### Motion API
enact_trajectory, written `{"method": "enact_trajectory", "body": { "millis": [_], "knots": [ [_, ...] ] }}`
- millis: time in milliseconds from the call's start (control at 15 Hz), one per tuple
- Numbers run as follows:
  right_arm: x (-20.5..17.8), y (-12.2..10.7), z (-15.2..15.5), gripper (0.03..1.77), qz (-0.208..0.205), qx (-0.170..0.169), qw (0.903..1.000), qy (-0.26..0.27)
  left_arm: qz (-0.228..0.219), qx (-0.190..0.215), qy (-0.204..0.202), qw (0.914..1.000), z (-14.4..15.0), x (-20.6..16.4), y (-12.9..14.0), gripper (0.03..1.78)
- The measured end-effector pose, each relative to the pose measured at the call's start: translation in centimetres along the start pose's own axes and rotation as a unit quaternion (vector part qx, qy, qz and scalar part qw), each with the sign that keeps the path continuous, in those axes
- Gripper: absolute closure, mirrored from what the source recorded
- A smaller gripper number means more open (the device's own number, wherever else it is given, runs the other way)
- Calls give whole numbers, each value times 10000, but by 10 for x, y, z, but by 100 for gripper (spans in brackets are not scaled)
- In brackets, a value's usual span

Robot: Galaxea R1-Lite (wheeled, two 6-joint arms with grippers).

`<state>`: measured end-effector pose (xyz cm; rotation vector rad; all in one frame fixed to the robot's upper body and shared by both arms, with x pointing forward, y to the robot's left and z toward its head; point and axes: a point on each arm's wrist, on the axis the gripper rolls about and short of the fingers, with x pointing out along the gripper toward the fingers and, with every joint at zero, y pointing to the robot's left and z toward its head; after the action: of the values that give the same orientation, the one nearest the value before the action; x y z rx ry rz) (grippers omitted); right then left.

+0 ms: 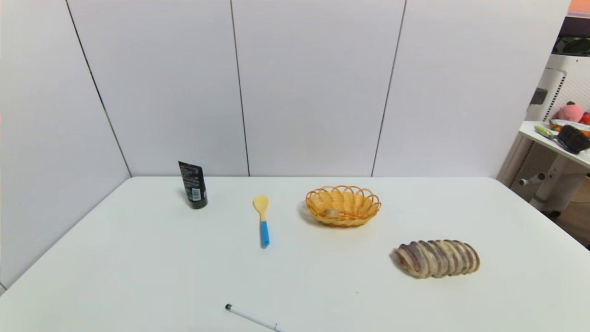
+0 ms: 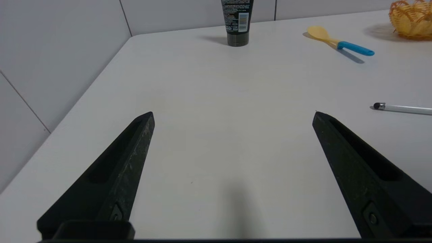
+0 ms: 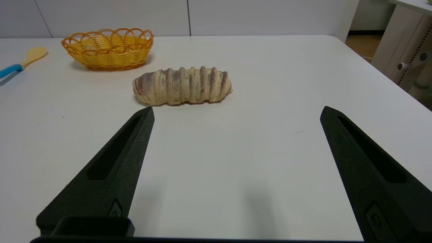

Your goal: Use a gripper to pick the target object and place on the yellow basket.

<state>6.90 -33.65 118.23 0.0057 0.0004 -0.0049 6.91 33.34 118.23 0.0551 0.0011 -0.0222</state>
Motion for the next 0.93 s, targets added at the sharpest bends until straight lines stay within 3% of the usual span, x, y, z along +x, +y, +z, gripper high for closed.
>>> {"method": "enact_trajectory", "body": {
  "millis": [133, 933],
  "knots": [
    [0, 0, 0, 10, 0, 2, 10000, 0, 57, -278, -11, 9996, 0, 0, 0, 12],
    [0, 0, 0, 10, 0, 2, 10000, -2, 57, -297, -16, 9995, 0, 0, 0, 12]
  ]
}}
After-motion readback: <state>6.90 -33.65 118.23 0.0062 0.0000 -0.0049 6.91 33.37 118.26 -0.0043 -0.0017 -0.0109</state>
